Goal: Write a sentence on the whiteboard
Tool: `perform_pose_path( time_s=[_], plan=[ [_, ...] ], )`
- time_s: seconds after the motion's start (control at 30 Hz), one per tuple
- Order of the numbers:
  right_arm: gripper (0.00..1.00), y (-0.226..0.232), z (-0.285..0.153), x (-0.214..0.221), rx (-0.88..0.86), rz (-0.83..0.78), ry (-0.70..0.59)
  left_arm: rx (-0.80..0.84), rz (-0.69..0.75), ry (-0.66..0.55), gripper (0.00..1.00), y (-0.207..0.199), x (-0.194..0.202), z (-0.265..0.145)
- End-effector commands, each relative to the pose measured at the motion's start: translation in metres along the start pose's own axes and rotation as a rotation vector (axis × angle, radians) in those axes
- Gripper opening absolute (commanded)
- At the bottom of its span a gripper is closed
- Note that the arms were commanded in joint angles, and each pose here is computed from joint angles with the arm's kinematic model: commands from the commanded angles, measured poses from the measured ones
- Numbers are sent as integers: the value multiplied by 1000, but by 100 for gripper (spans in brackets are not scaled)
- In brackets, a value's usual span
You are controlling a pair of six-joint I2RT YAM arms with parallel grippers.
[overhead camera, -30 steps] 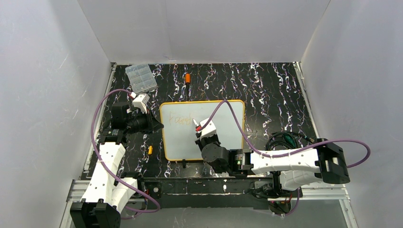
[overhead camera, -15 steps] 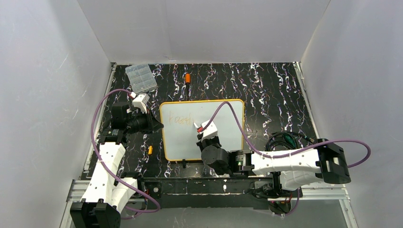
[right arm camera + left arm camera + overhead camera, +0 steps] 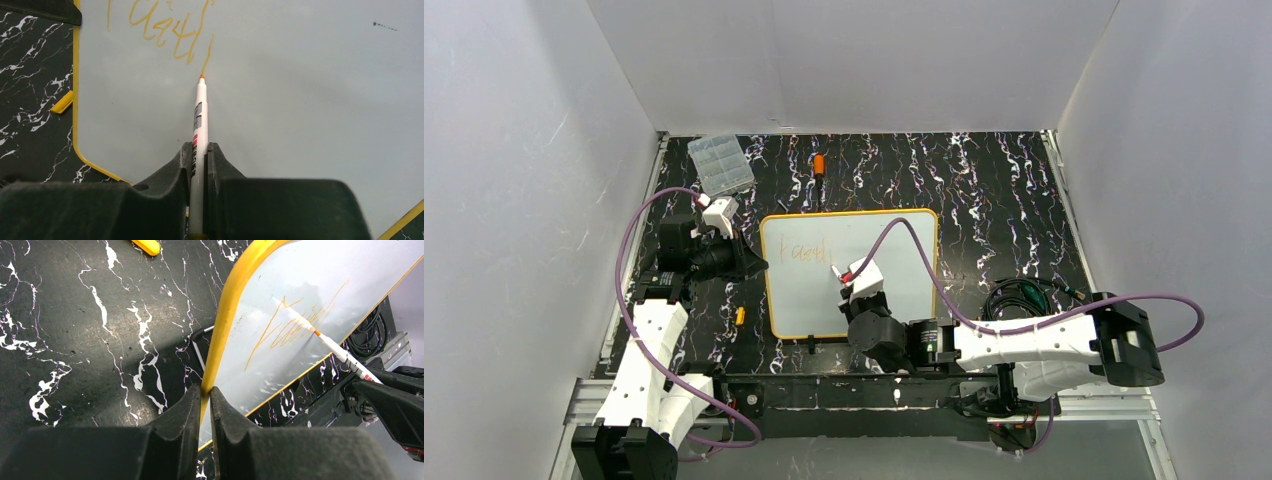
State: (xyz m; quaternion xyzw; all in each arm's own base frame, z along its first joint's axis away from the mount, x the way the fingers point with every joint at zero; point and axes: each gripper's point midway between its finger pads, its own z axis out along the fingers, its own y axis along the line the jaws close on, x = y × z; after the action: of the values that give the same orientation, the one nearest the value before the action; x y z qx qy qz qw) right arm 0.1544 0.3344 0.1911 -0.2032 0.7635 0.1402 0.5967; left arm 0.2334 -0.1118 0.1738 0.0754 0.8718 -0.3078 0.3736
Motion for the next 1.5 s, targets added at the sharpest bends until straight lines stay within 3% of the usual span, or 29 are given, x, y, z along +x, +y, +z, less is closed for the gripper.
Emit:
perform_pose_path(
  time_s=[0.0, 0.3, 1.47],
  plan=[
    [1, -5, -4, -18, 6, 24, -42, 39, 3, 1, 10, -10, -3, -4],
    [1, 10, -9, -47, -86, 41, -119, 38, 3, 0, 10, -10, -2, -4],
    [1, 0, 13, -38, 23, -16, -106, 43, 1, 1, 10, -11, -2, -4]
  ],
)
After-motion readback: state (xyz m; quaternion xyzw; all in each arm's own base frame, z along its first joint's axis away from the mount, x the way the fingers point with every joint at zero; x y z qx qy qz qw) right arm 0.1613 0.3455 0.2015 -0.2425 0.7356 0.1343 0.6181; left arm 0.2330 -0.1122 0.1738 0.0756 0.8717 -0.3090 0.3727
